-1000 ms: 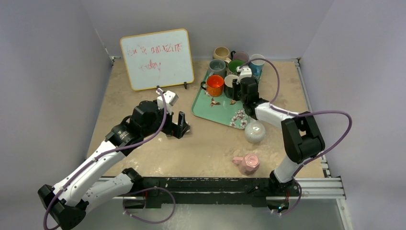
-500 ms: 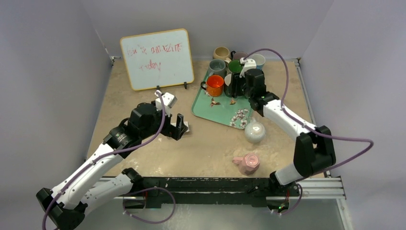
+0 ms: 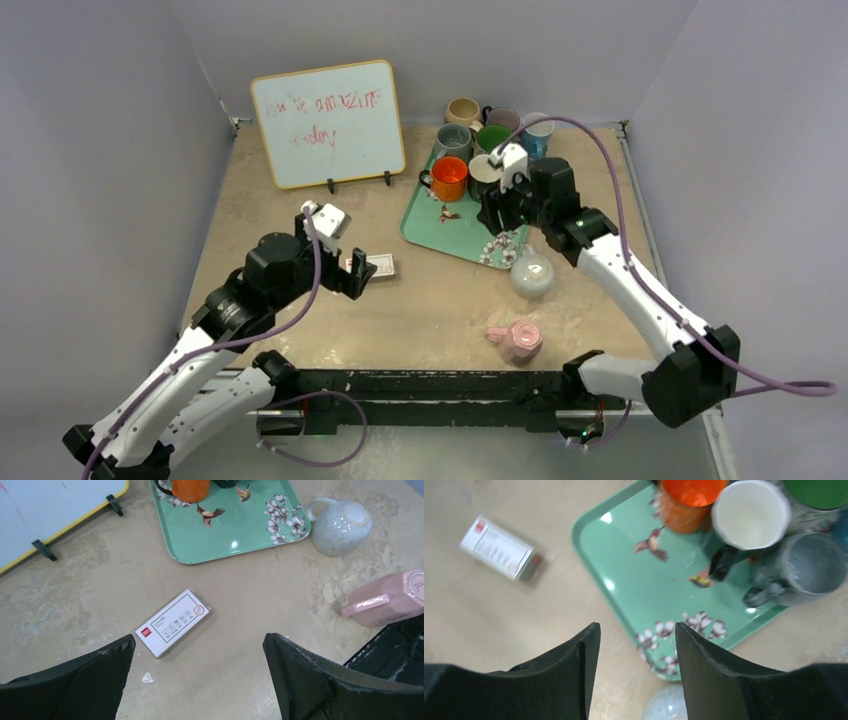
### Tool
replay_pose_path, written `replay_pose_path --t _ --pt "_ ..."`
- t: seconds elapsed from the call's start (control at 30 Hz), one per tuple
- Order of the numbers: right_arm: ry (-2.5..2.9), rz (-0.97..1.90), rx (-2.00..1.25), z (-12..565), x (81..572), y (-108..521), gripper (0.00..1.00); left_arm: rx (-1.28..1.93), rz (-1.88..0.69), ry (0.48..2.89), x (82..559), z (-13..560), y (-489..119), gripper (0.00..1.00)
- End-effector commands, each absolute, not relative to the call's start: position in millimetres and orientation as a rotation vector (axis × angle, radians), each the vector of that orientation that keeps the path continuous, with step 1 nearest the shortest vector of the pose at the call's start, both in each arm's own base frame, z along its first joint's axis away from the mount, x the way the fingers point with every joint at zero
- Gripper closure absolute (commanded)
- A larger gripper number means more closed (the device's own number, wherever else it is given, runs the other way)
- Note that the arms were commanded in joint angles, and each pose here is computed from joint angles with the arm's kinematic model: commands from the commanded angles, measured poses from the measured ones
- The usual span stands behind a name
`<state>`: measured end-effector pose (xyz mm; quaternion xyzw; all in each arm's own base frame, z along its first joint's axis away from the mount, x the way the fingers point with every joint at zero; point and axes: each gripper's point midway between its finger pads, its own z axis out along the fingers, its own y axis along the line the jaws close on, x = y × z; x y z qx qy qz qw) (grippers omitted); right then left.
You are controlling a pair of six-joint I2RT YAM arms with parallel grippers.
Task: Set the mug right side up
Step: Place the cup on the tray, then turn over the cup at the center of the board.
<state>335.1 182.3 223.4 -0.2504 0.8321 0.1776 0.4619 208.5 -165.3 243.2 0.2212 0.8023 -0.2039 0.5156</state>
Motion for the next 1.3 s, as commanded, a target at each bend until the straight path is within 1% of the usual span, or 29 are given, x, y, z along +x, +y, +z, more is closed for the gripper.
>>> replay_pose_path --t 0.0,0.1,0.33,0.5,0.63,0.77,0.93,1.07,1.13,1.2,1.27 --pt "1.959 0.420 -1.068 198.3 271.6 206.6 0.41 0.546 -0.399 1.843 212.9 247.9 -151.0 0.00" --pt "1.997 0.433 -1.249 180.6 246.8 217.5 0.40 0.519 -0.374 1.828 214.5 253.0 -145.1 0.01" --pt "2.093 0.517 -1.459 155.8 204.4 215.4 0.41 0.409 -0.265 1.793 218.3 261.0 -118.6 0.00" --pt "2.248 0.384 -1.566 130.2 183.2 194.0 0.41 0.392 -0.264 1.786 217.4 260.6 -116.0 0.00" --pt "2.270 0.374 -1.646 121.1 170.5 198.2 0.42 0.382 -0.244 1.797 220.4 258.3 -114.3 0.00" --pt "2.350 0.244 -1.674 113.8 165.4 201.0 0.40 0.356 -0.197 1.813 224.9 256.4 -108.2 0.00" --pt "2.454 0.075 -1.808 95.9 152.9 186.8 0.42 0.247 -0.116 1.817 227.5 261.1 -88.2 0.02" --pt "2.456 0.049 -1.859 94.9 147.0 178.1 0.41 0.171 -0.058 1.800 224.8 268.7 -70.2 0.02" --pt "2.487 -0.010 -1.898 92.2 142.8 165.2 0.38 0.140 -0.052 1.778 222.7 273.4 -64.3 0.02" --pt "2.524 -0.058 -1.916 89.9 139.0 155.5 0.38 0.126 -0.059 1.754 220.7 277.2 -61.4 0.02" --pt "2.535 -0.010 -1.928 89.0 130.9 156.9 0.38 0.132 -0.057 1.746 220.0 276.8 -60.7 0.02"
